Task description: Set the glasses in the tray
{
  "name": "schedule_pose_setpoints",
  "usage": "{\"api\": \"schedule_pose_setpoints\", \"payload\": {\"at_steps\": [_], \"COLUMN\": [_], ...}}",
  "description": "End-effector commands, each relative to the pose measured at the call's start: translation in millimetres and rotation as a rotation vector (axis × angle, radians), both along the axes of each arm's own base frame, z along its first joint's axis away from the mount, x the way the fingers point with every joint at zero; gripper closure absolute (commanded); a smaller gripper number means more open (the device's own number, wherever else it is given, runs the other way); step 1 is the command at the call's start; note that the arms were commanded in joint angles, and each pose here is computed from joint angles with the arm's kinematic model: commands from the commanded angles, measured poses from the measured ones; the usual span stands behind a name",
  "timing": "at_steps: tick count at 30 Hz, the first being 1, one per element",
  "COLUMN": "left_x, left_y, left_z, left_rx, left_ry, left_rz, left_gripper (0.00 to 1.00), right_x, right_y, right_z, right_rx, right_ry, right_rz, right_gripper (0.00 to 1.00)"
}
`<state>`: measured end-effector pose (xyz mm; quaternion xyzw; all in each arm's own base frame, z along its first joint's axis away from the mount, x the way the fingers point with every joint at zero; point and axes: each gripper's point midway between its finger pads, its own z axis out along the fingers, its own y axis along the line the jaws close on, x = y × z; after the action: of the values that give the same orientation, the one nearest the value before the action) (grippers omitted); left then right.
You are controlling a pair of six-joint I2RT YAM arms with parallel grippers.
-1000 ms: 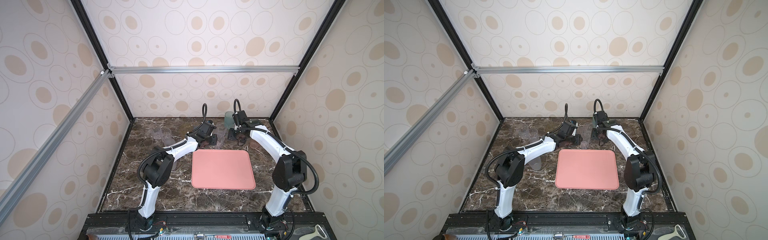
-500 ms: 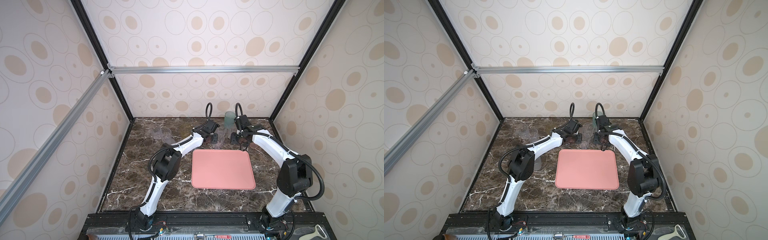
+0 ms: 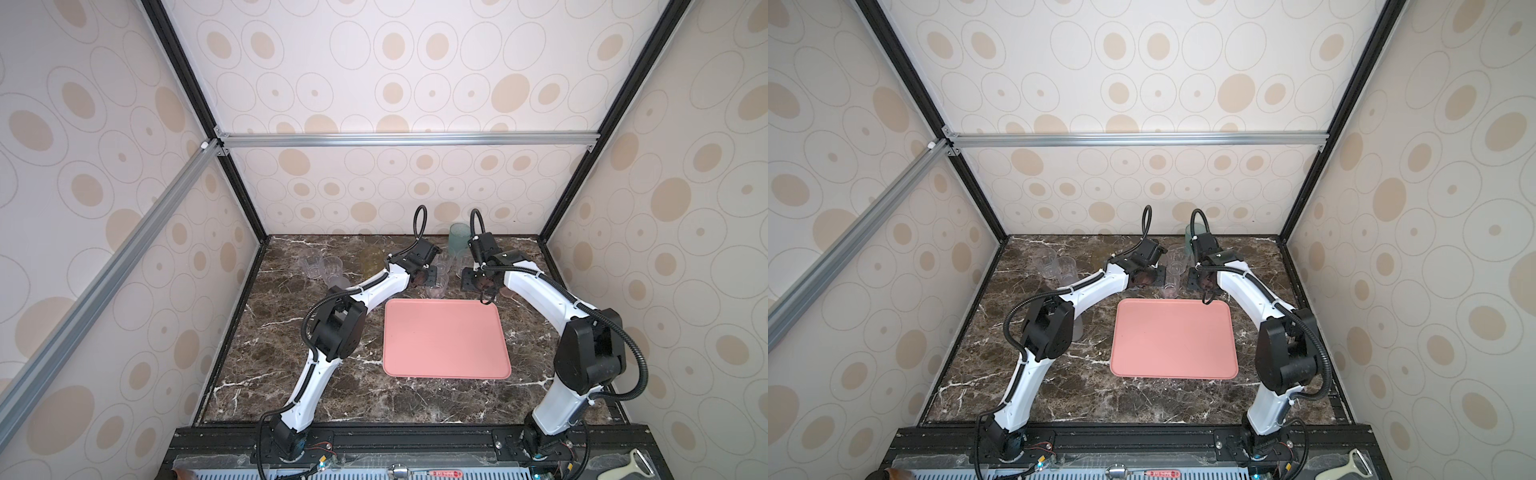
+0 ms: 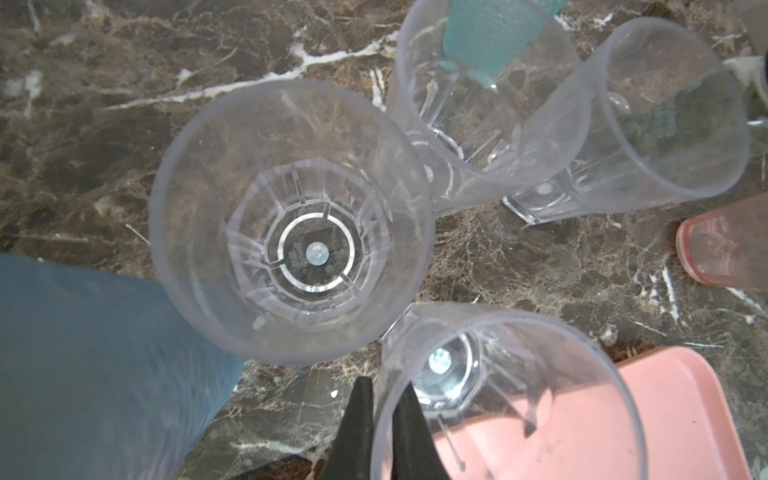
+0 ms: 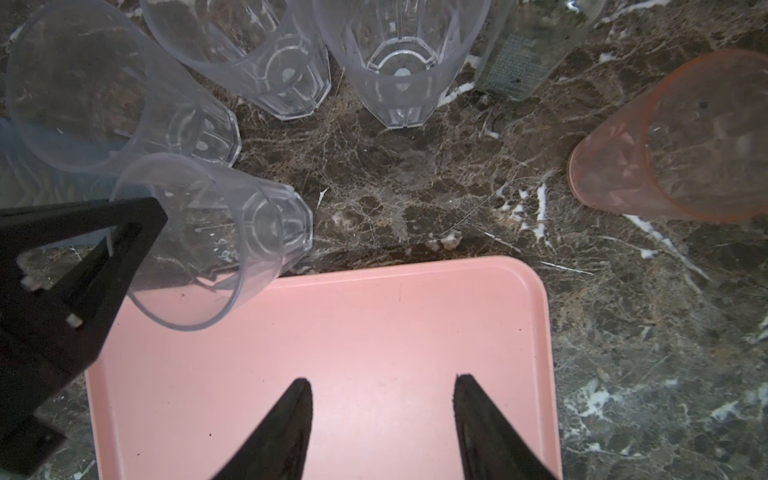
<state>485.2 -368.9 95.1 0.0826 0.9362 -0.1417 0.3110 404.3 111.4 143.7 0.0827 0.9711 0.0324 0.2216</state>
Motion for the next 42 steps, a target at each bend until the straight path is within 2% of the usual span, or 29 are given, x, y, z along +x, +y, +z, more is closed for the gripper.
{"api": "schedule_pose_setpoints", "payload": {"at_steps": [1,5,9,12,20,25,30,42], "left_x": [-2.7,-5.5,-12.8,-27.8,-87.5,-114.8,-130.4,-143.3], "left_y": [2.1,-0.6,1.5,11.4,68.9,81.0,78.7,79.3], "left_z": [25.2,46.4,82.7,101.8,80.7,75.0,71.8,82.3], "left_rx": [-0.023,-0.07,-0.13,-0.123,0.017,-0.016,-0.037,-0.091], "left_ry": [-0.019,-0.043,-0.083,-0.112,-0.081,-0.056,-0.032,-0.029], "left_rz": [0.01,-0.001,-0.004,-0.008,0.045,0.057,0.042,0.033], "left_gripper": [0.95,1.0,1.0,1.0,1.0,1.0,1.0,1.0], "right_x": [-2.9,-4.7,-13.2,-25.9,-73.5,-94.8,-96.1,-80.4], "right_y": [-4.4,-5.3,-4.9,-2.7,31.6,82.4,121.7,135.5], "right_z": [11.9,18.6,38.8,61.3,86.1,80.1,54.0,6.2], "right_rx": [-0.01,-0.005,0.021,0.045,0.037,0.065,0.094,0.046], "right_ry": [-0.026,-0.04,-0.076,-0.13,-0.205,-0.203,-0.146,-0.092], "right_rz": [-0.003,-0.007,-0.009,0.002,0.078,0.165,0.208,0.186], "right_gripper": [0.43,0.43,0.44,0.46,0.51,0.54,0.53,0.68]}}
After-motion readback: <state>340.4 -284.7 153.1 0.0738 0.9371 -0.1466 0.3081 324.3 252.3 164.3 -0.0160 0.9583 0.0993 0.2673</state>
